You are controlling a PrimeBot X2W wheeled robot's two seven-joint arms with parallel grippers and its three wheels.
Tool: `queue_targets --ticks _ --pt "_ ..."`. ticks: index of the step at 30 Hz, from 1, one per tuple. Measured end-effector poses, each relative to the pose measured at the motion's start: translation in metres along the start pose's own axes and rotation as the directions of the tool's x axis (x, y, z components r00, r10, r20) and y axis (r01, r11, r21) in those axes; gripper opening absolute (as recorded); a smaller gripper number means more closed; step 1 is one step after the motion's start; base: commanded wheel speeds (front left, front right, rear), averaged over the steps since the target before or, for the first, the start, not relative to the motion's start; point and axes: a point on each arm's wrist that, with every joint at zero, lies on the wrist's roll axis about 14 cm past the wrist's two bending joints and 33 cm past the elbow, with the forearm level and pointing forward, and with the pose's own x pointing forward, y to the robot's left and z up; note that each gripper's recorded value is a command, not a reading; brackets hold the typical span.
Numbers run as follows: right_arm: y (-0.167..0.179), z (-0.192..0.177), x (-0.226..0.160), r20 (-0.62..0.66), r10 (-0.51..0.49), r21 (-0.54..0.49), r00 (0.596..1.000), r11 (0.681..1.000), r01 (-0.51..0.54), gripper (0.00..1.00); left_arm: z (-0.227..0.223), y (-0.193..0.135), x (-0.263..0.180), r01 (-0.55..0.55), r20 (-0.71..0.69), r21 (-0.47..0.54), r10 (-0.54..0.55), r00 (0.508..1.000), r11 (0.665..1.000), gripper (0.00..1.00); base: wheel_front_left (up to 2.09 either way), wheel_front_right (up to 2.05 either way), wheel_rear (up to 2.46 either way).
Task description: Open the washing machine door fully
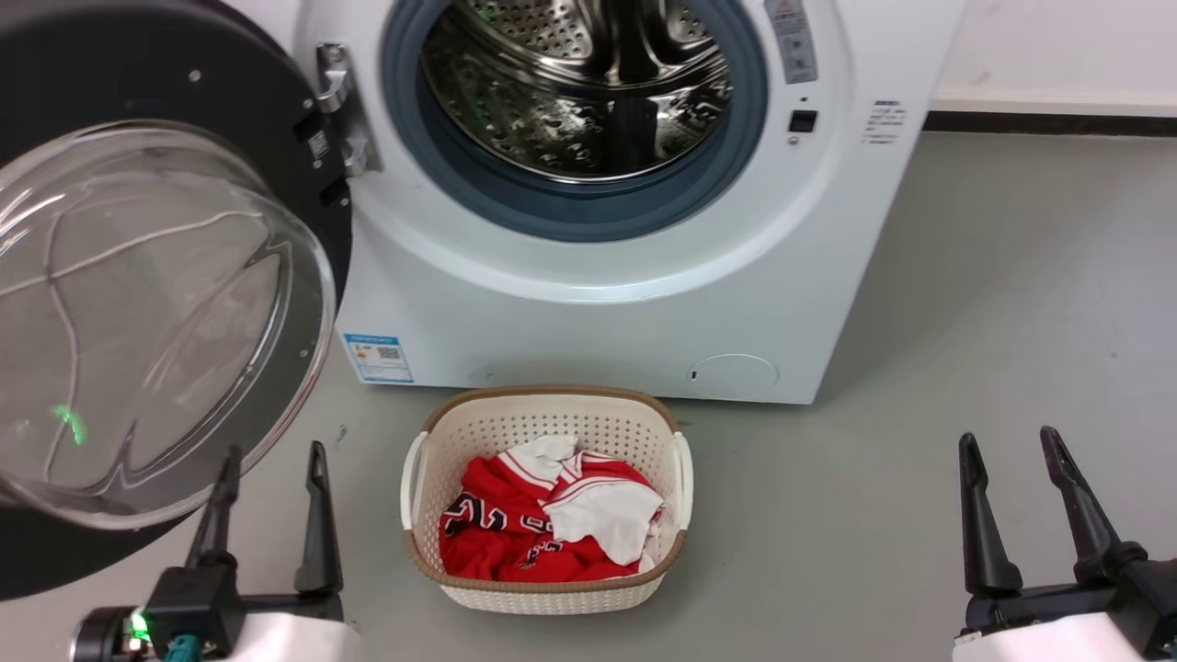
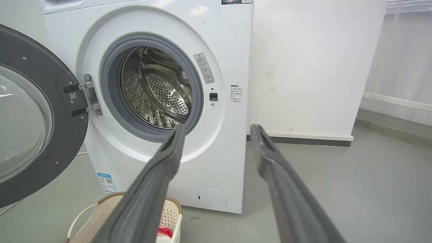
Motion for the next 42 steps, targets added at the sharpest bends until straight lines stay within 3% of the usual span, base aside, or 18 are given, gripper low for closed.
queue_targets --ticks 9,19,20,28,42 --pt "-0.023 0.007 -0.025 0.004 -0.082 -0.019 0.997 0.996 0.082 1.00 -0.015 -0.032 -0.004 0.059 -0.045 -0.053 -0.062 0.997 0.997 1.00 0.00 0.00 0.00" --pt "-0.028 0.000 -0.036 -0.024 -0.102 -0.013 0.995 0.995 0.102 1.00 -0.021 -0.037 -0.010 0.066 -0.068 -0.049 -0.070 0.995 0.997 1.00 0.00 0.00 0.00" --pt "-0.027 -0.002 -0.036 -0.029 -0.101 -0.012 0.994 0.995 0.101 0.00 -0.023 -0.037 -0.010 0.066 -0.074 -0.046 -0.069 0.995 0.997 0.00 0.00 0.00 0.00" --pt "-0.028 -0.019 -0.042 -0.088 -0.115 0.043 0.989 0.992 0.119 0.00 -0.047 -0.035 -0.020 0.045 -0.167 -0.094 -0.060 0.984 0.995 0.00 0.00 0.00 0.00" --pt "-0.037 -0.030 -0.038 -0.132 -0.167 0.326 0.977 0.924 0.202 0.00 -0.057 -0.030 -0.014 -0.061 -0.232 -0.367 -0.028 0.972 0.928 0.00 0.00 0.00 0.00"
